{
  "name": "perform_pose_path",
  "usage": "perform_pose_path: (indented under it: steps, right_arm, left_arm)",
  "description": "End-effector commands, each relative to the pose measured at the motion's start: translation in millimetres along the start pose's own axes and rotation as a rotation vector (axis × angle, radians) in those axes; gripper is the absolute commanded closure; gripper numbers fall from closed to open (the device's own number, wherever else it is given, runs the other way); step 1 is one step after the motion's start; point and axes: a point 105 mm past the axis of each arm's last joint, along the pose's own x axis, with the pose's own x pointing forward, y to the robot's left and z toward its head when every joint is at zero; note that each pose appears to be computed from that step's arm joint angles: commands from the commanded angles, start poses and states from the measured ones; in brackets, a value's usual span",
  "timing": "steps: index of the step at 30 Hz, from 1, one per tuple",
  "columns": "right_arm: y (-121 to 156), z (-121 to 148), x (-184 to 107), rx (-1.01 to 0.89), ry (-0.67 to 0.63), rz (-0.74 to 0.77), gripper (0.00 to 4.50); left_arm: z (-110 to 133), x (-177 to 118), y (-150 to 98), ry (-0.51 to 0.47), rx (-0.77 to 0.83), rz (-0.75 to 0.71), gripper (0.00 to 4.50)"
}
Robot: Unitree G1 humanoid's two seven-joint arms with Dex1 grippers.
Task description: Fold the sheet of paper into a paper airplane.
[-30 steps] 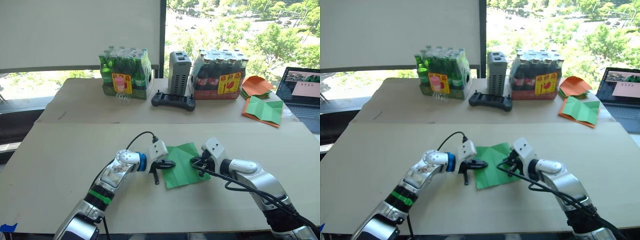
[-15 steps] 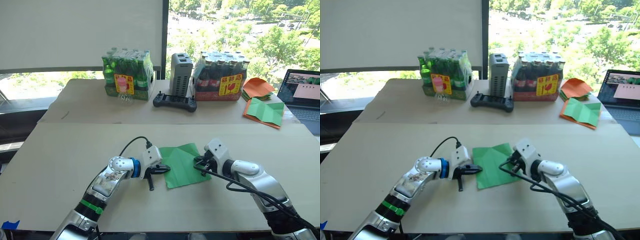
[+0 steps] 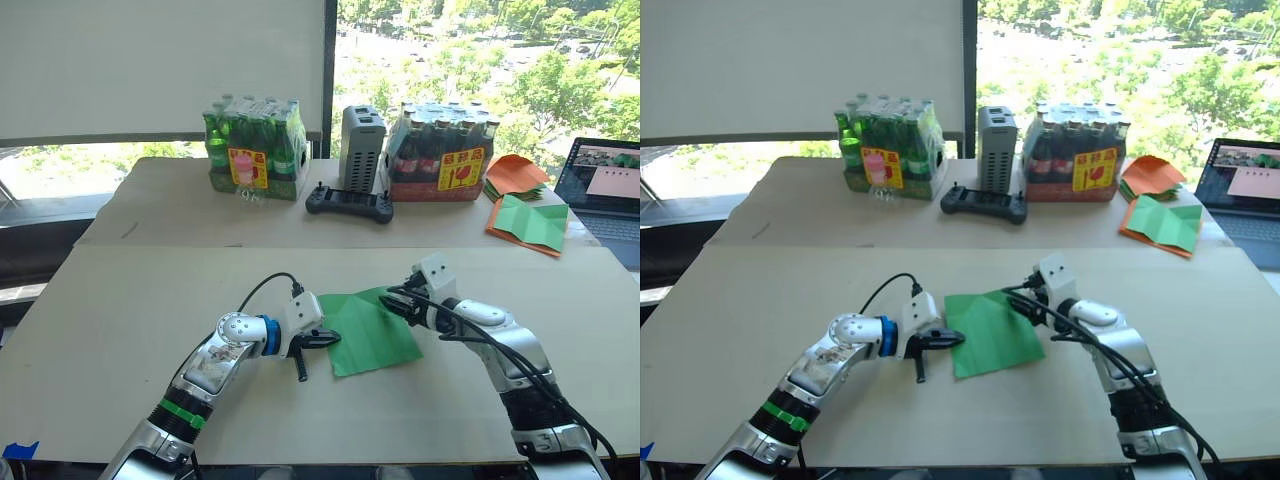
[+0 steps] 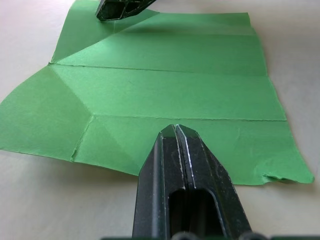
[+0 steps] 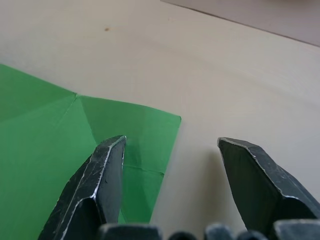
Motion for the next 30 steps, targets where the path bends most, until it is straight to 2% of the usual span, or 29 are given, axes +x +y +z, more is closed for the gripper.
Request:
perform_pose_path:
  steps: [1,6,9,16,24,28,30]
  right_arm:
    - [6,12,-1,0.043,-0.049,0.058,1.23]
    - [10,15,2,0.07,-0.072,0.083,1.23]
    - [11,16,3,0.081,-0.08,0.092,2.04]
    - [15,17,3,0.085,-0.088,0.107,4.43]
    - [26,21,-6,0.061,-0.127,0.142,4.48]
    - [44,38,-20,0.013,-0.254,0.143,4.48]
    - [53,37,-27,-0.032,-0.269,0.125,4.48]
  left_arm:
    - [-10,-3,0,0.046,-0.011,0.008,4.5]
    - [-11,-4,1,0.049,-0.01,0.012,4.5]
    - [-11,-5,2,0.051,-0.01,0.015,4.5]
    - [-12,-7,4,0.054,-0.011,0.021,4.5]
    - [-11,-12,7,0.051,-0.011,0.036,4.5]
    - [-3,-27,15,0.031,-0.008,0.073,4.5]
    - [0,-34,18,0.029,-0.007,0.093,4.5]
